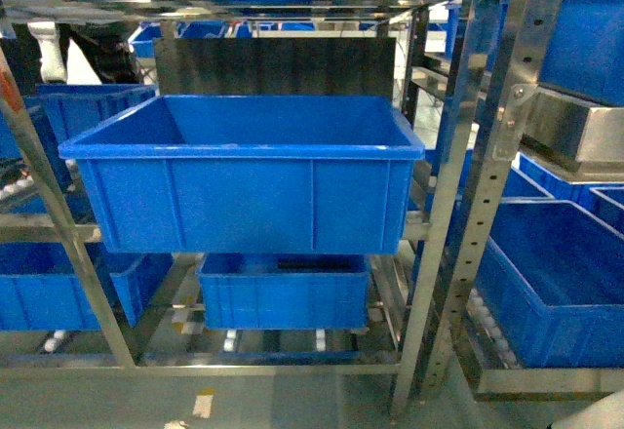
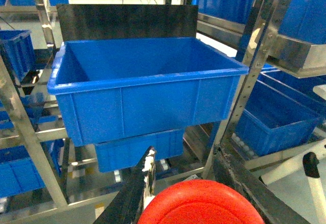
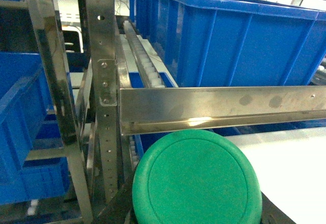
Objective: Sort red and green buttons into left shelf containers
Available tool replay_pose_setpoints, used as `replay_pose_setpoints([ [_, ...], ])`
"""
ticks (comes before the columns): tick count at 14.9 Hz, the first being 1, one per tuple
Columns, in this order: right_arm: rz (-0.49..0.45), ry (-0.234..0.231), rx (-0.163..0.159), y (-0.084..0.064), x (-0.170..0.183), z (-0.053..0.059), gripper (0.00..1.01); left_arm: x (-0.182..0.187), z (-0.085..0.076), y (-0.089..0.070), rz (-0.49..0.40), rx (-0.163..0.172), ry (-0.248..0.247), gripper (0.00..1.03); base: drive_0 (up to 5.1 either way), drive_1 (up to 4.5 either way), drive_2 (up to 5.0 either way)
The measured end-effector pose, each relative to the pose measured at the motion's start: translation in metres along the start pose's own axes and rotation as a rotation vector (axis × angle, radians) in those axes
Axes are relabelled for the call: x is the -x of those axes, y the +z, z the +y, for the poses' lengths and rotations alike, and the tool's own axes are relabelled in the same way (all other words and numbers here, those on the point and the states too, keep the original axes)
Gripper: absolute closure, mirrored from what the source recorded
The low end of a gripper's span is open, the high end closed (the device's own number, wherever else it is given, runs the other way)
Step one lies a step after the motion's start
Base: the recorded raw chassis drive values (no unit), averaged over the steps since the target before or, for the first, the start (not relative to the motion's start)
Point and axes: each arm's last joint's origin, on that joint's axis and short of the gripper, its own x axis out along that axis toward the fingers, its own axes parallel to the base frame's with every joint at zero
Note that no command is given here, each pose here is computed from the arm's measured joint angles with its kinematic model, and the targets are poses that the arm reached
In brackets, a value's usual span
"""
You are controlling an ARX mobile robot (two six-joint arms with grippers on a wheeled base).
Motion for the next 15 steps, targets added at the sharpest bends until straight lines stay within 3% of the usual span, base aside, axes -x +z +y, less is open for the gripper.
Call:
replay_pose_setpoints([
  [5,0.004,0.002,0.0,-0.0003,0.0003,0.0001,0.76,0.0,0.0002,0.0001,-0.001,-0.001,0.0,0.74,-1.1,4.27,-3.2],
  [15,0.003,-0.004,0.0,-0.0006,-0.0005,-0.0008,0.76,0.0,-0.0002,0.0002,-0.002,-0.001,-0.002,0.74,-2.8,4.71,-2.8],
])
